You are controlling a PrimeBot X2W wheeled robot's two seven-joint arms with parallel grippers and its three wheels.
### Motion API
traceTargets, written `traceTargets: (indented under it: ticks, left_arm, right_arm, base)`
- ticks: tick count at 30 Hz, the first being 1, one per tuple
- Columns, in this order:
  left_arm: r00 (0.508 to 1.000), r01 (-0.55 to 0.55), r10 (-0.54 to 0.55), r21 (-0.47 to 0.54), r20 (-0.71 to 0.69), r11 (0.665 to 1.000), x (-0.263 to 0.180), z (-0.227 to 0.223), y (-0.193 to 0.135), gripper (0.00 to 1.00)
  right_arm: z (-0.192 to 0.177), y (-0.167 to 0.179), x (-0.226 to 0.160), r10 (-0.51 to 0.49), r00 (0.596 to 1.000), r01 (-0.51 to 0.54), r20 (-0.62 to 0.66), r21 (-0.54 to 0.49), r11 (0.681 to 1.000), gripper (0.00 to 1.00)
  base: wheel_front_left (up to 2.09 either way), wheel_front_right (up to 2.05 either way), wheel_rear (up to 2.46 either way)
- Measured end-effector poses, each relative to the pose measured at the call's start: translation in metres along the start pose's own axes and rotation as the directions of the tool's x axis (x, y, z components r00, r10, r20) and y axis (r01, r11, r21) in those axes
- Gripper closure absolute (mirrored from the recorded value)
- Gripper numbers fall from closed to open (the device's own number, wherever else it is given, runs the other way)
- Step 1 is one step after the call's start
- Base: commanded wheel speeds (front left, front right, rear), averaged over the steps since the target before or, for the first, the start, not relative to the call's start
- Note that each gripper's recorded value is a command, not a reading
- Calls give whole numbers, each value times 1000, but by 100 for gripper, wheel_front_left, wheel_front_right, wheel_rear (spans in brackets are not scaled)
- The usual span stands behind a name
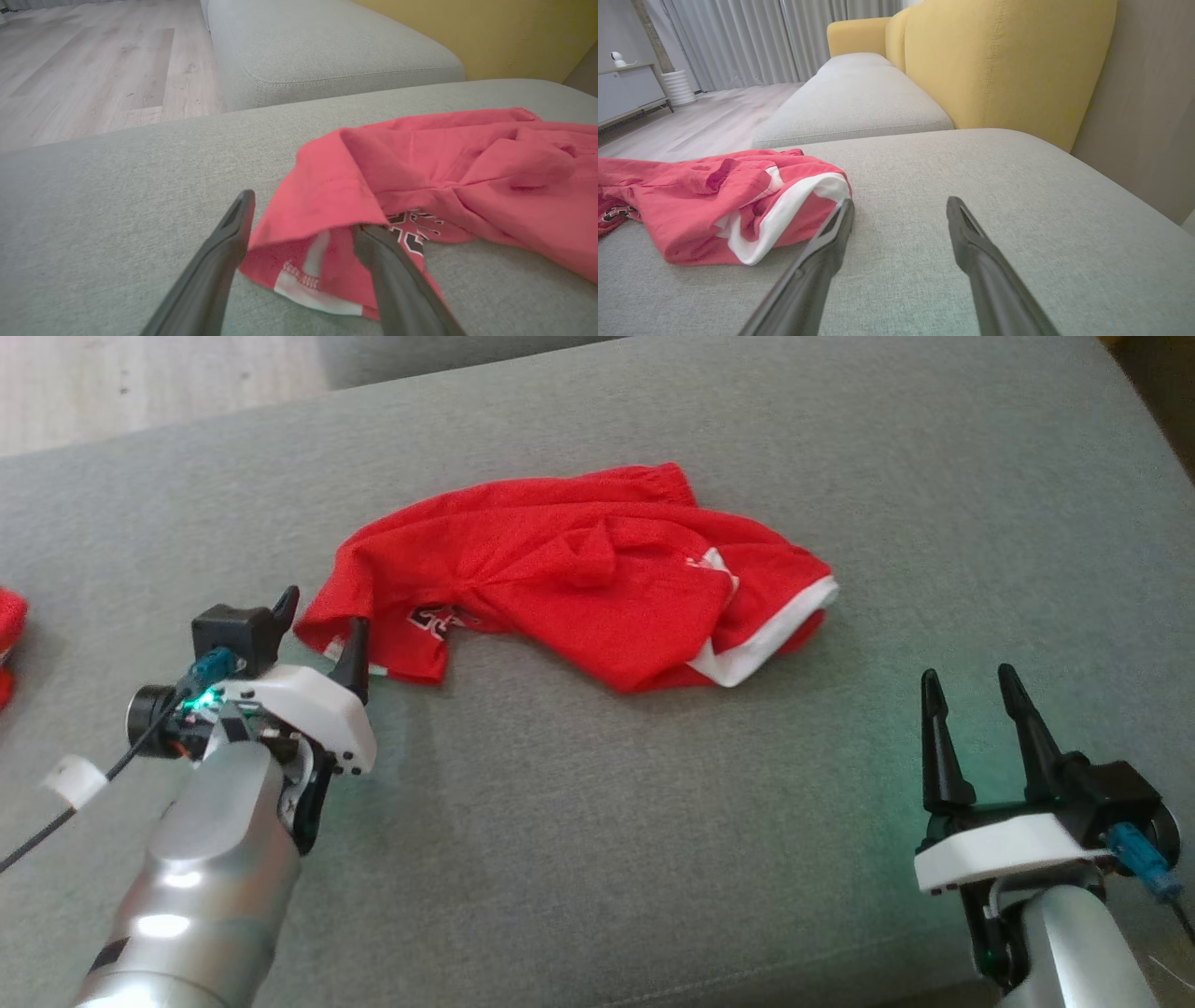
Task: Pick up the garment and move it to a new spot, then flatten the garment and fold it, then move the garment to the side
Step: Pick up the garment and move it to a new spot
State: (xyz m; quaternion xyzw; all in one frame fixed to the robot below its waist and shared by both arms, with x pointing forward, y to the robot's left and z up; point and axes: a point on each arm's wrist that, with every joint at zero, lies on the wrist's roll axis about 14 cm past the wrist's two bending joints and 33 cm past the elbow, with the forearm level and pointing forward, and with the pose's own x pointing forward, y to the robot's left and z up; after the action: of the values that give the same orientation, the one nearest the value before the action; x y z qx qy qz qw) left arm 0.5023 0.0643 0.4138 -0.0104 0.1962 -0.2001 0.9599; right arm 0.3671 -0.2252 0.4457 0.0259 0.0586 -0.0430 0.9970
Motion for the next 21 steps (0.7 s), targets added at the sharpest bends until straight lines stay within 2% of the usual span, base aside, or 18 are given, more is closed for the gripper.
traceTargets:
  ticks: [11,21]
  left_arm:
    - [990,-68,75,-63,123,996,-42,8,17,0]
    - [965,-122,154,-157,214,980,-108,-5,12,0]
  right_arm:
    - [13,29,10,87,995,-86,42,-8,996,0]
    - [15,44,-12,138,989,-138,54,-13,990,0]
  base:
    - [0,0,0]
    - [0,0,0]
